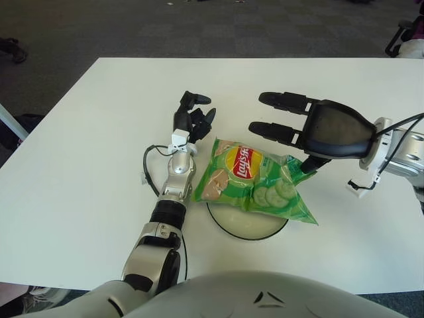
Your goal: Put the snack into the plate.
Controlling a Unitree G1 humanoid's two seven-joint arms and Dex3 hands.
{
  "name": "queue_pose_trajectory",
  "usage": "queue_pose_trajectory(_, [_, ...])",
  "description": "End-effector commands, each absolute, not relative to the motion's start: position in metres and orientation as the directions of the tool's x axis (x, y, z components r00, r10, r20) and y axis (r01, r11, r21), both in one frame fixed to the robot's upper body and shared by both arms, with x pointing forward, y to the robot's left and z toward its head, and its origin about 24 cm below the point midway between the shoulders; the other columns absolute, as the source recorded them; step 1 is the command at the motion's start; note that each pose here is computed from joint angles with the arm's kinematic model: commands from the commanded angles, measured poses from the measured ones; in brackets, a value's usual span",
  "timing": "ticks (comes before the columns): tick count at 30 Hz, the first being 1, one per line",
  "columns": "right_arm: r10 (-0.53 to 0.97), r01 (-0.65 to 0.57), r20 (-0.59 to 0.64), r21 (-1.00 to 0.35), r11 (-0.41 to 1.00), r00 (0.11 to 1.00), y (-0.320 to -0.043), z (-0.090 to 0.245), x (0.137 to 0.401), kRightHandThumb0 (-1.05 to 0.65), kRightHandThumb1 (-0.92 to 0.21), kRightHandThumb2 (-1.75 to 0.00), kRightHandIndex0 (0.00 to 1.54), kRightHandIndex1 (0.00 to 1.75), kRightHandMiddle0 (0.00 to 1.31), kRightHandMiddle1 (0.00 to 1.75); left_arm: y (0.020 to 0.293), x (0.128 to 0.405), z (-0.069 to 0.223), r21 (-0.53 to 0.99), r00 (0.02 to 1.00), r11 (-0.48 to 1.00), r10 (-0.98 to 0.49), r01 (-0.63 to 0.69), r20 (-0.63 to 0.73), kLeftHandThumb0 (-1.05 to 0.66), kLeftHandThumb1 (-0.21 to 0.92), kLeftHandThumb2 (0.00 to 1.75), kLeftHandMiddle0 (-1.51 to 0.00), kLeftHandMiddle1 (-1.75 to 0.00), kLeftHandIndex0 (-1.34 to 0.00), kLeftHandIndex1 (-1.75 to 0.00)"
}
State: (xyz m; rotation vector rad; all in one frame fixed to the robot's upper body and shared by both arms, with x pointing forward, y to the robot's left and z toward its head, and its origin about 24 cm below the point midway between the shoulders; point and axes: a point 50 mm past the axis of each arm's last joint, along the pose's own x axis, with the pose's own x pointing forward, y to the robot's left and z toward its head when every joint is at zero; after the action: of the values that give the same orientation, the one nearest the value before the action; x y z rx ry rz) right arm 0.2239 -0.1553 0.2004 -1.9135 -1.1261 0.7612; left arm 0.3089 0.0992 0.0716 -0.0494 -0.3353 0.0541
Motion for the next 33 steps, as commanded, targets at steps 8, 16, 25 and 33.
queue_pose_trajectory(8, [0.901, 0.485, -0.098, -0.815, -0.316, 0.423, -0.1551, 0.2052, 0.2228, -0.15, -0.90, -0.31, 0.00, 0.00, 0.15, 0.01, 0.1015, 0.3077, 0.0683, -0.047, 0.947, 0.998, 0.063, -0.051, 0.316, -0.36, 0.92, 0.24, -0.95, -1.75, -0.50, -1.44])
queue_pose_trajectory(16, [0.901, 0.486, -0.097, -0.815, -0.316, 0.423, -0.1549, 0.2049, 0.2230, -0.15, -0.90, -0.32, 0.00, 0.00, 0.15, 0.01, 0.1010, 0.3078, 0.0680, -0.047, 0.947, 0.998, 0.061, -0.048, 0.316, -0.36, 0.92, 0.24, -0.94, -1.75, -0.50, -1.44])
queue_pose_trajectory(25, [0.901, 0.486, -0.097, -0.815, -0.316, 0.423, -0.1568, 0.2047, 0.2231, -0.15, -0.89, -0.33, 0.00, 0.00, 0.15, 0.01, 0.0994, 0.3077, 0.0680, -0.048, 0.947, 0.998, 0.059, -0.047, 0.315, -0.36, 0.92, 0.25, -0.95, -1.75, -0.50, -1.44])
queue_pose_trajectory(33, [0.900, 0.486, -0.097, -0.815, -0.317, 0.424, -0.1585, 0.2050, 0.2233, -0.15, -0.89, -0.34, 0.00, 0.00, 0.15, 0.01, 0.0982, 0.3079, 0.0684, -0.048, 0.948, 0.998, 0.060, -0.047, 0.314, -0.36, 0.92, 0.25, -0.95, -1.75, -0.49, -1.45])
